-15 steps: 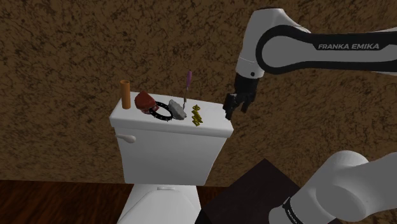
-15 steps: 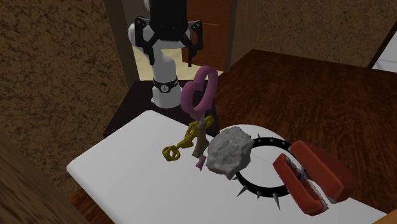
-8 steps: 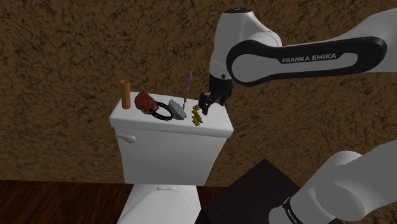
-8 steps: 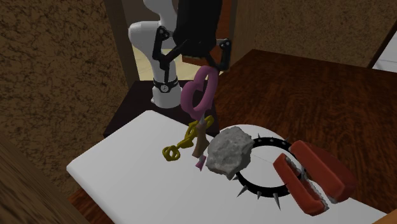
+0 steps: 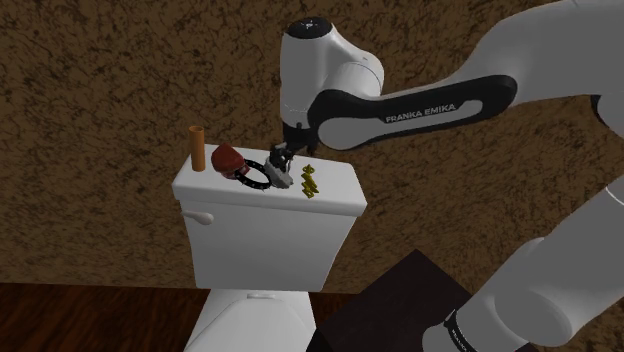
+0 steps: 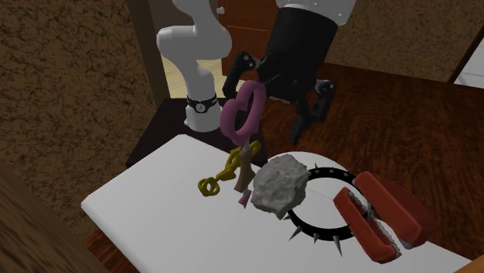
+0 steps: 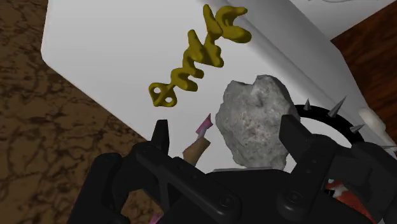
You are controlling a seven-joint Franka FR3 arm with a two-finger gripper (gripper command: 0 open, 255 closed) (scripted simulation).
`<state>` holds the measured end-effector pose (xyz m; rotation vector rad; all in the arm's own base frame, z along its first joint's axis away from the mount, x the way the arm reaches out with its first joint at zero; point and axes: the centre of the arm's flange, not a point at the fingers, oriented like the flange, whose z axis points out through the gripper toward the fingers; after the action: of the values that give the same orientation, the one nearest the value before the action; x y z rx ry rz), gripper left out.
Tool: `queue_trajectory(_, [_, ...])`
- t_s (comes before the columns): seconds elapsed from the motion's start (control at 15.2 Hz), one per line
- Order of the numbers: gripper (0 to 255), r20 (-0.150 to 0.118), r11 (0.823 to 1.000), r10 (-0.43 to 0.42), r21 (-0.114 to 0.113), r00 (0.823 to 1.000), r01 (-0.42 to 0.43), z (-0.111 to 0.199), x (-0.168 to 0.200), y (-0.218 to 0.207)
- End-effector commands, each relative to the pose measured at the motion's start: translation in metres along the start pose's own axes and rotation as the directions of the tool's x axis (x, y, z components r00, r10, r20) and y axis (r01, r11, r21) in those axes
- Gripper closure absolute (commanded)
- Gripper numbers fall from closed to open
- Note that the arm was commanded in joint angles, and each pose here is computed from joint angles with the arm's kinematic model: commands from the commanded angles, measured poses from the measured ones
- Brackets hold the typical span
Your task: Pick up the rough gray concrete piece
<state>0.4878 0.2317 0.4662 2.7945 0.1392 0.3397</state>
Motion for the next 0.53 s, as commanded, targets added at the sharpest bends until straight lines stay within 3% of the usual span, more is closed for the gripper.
queue_trajectory(0.0, [0, -0.044, 0.999, -0.01, -0.037, 0.999, 0.009, 0.004, 0.017, -0.019])
queue_trajectory(0.2, [0, -0.104, 0.996, -0.029, -0.093, 0.994, 0.019, 0.009, 0.042, -0.047])
queue_trajectory(0.46, [0, -0.108, 0.995, -0.03, -0.097, 0.994, 0.02, 0.024, 0.04, -0.054])
